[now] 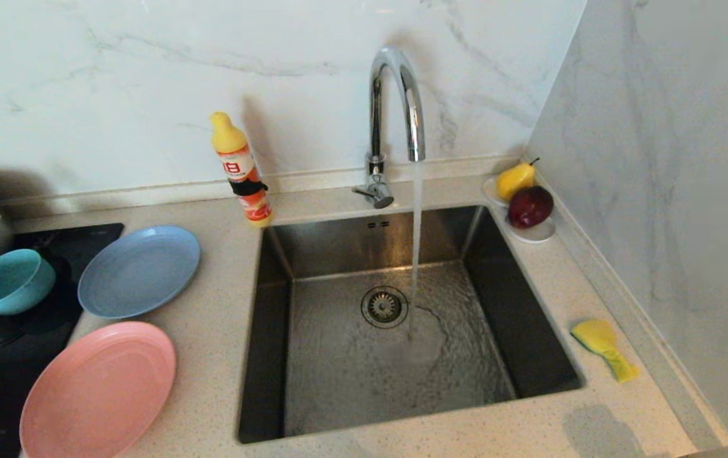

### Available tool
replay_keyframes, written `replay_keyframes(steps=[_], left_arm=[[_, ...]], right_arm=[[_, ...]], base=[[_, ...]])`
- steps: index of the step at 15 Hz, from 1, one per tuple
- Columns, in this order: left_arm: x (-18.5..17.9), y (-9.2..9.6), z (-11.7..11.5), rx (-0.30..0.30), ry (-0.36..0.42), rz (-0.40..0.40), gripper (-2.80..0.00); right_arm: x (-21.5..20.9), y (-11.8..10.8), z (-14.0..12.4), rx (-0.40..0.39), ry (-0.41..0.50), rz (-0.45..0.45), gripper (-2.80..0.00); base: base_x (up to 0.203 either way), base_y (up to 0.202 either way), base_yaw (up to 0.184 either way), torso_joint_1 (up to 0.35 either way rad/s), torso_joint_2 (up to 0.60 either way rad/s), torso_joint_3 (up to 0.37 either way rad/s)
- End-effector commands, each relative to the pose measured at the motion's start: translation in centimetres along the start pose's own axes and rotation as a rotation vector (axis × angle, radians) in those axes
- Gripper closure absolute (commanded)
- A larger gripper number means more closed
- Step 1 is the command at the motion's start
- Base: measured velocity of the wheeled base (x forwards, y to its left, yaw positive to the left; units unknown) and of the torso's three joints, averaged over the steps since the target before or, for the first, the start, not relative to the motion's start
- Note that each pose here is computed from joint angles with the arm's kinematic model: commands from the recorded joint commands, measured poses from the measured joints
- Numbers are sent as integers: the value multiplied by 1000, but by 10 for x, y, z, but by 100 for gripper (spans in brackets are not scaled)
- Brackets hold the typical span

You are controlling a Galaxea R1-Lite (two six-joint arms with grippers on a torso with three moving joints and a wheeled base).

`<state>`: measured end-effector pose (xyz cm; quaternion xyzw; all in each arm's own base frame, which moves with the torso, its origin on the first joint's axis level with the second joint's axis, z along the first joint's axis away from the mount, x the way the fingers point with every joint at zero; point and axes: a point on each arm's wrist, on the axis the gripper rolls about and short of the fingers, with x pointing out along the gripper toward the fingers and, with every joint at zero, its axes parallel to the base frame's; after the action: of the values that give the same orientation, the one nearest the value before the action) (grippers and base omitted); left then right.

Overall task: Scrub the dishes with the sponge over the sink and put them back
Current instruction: Turn off the faucet

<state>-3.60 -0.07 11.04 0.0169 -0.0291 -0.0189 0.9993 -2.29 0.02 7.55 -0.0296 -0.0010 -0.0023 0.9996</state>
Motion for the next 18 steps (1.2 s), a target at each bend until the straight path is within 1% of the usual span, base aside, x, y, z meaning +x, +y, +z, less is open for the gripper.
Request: replay_keyframes(steps=[1,2,4,5,7,8,9,11,13,15,17,18], left_arm=[[-9,1,59,-2,-92,-32,0],[-3,1,84,-14,-81,-60,0],[24,2,125,-46,-17,-135,0],[44,2,141,-67,29,-178,0],[98,2,163,-124,157,-283,0],[126,2,167,-154,219,-335,0],[155,2,167,-186,284,-392,0],[213,-3,158,-246,405,-498,0],[262,-17,143,-307,498,-588,0],[300,-36,123,-348,559,-655,0],[330,-53,105,-385,579,-700,0],[342,-63,100,-424,583,-717,0]], right_arm=[[0,0,0,-1,2,0,0],[0,0,0,-1,2,0,0],[0,0,0,-1,2,0,0],[0,0,0,-1,2,0,0],[0,0,0,-1,2,0,0],[0,0,0,-1,2,0,0],[0,0,0,-1,2,0,0],[0,0,0,-1,2,0,0],[0,0,0,-1,2,0,0],[0,0,0,-1,2,0,0],[0,0,0,-1,2,0,0],[0,0,0,-1,2,0,0]], base=[[0,0,0,0,0,0],[0,0,0,0,0,0],[0,0,0,0,0,0],[0,0,0,0,0,0],[0,0,0,0,0,0],[0,0,0,0,0,0],[0,0,0,0,0,0],[0,0,0,0,0,0],[0,0,0,0,0,0],[0,0,0,0,0,0],[0,0,0,0,0,0],[0,0,0,0,0,0]])
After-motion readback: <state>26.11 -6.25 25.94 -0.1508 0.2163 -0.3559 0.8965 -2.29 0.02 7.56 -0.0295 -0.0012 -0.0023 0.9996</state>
